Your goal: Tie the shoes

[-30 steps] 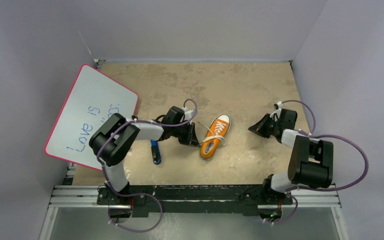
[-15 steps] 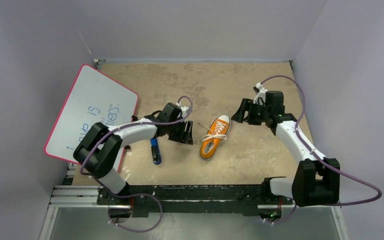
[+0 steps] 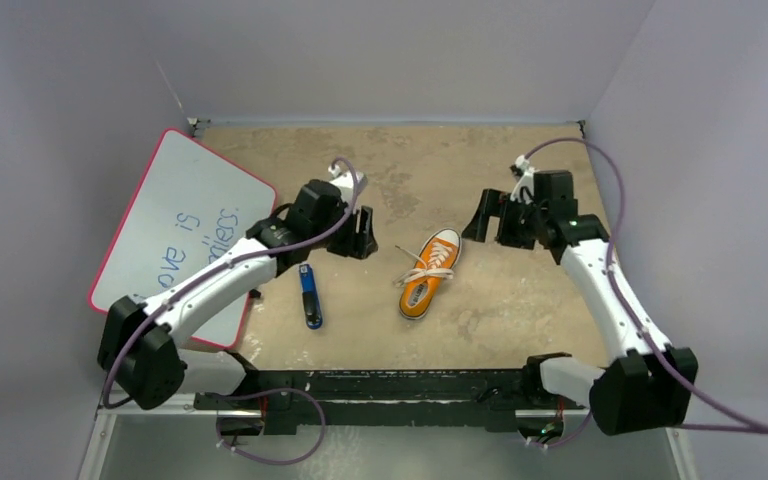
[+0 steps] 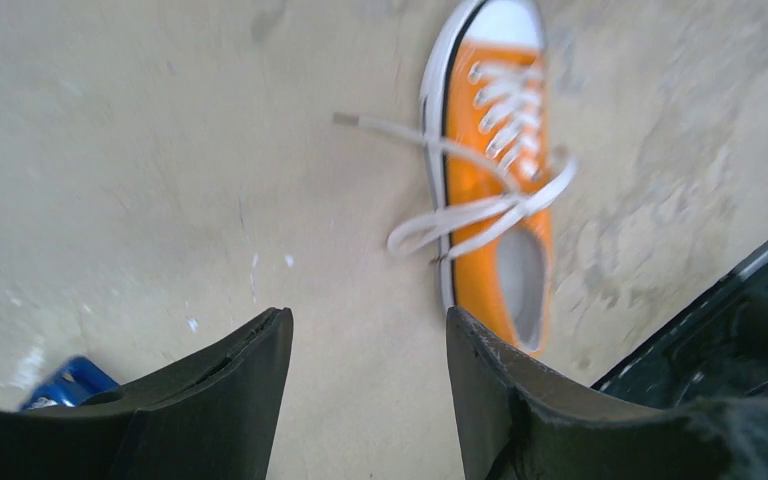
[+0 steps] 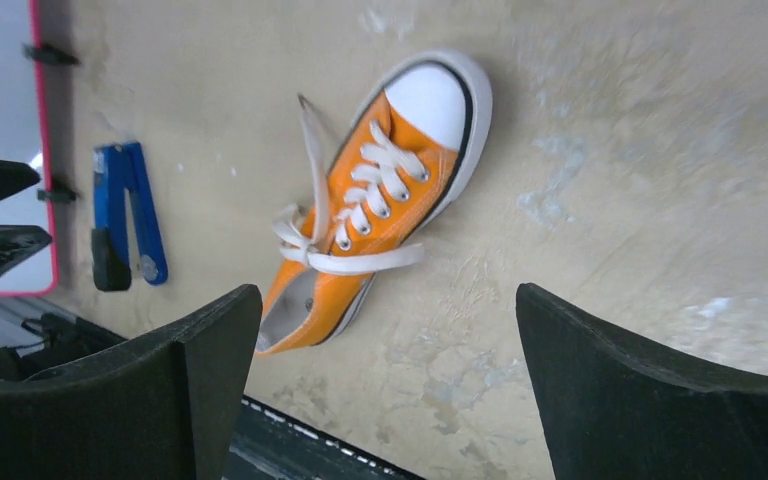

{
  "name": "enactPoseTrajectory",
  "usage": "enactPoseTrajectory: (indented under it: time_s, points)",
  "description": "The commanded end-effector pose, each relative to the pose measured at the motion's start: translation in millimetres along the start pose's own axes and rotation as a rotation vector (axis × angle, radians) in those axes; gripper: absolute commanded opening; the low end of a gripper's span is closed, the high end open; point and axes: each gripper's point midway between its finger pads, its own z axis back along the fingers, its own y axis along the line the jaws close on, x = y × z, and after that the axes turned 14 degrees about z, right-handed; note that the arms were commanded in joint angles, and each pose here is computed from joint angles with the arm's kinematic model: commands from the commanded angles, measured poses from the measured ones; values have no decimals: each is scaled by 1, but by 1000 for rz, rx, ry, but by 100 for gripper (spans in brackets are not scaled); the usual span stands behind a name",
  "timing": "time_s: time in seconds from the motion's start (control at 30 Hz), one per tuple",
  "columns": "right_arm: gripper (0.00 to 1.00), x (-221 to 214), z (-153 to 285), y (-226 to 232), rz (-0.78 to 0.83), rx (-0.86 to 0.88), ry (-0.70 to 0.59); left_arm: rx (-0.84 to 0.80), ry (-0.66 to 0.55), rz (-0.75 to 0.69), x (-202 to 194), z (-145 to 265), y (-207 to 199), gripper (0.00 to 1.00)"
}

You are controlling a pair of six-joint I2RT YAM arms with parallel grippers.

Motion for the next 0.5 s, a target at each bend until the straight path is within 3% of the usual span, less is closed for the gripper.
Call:
enactPoseTrajectory:
  time_s: [0.0,0.17,0.37,0.47]
  points:
    - [99,54,72,9,102,-109,-190,-48,-272,8,81,58,-39,58]
    - [99,87,134,18,114,-198,-295,-33,-463,27,138,122,-61,57]
    - [99,135,245,49,210,-258,-622,-99,-832,75,210,243,-93,60]
    - [99,146,278,55,231,-292,-698,-135,-967,85,226,287,-101,61]
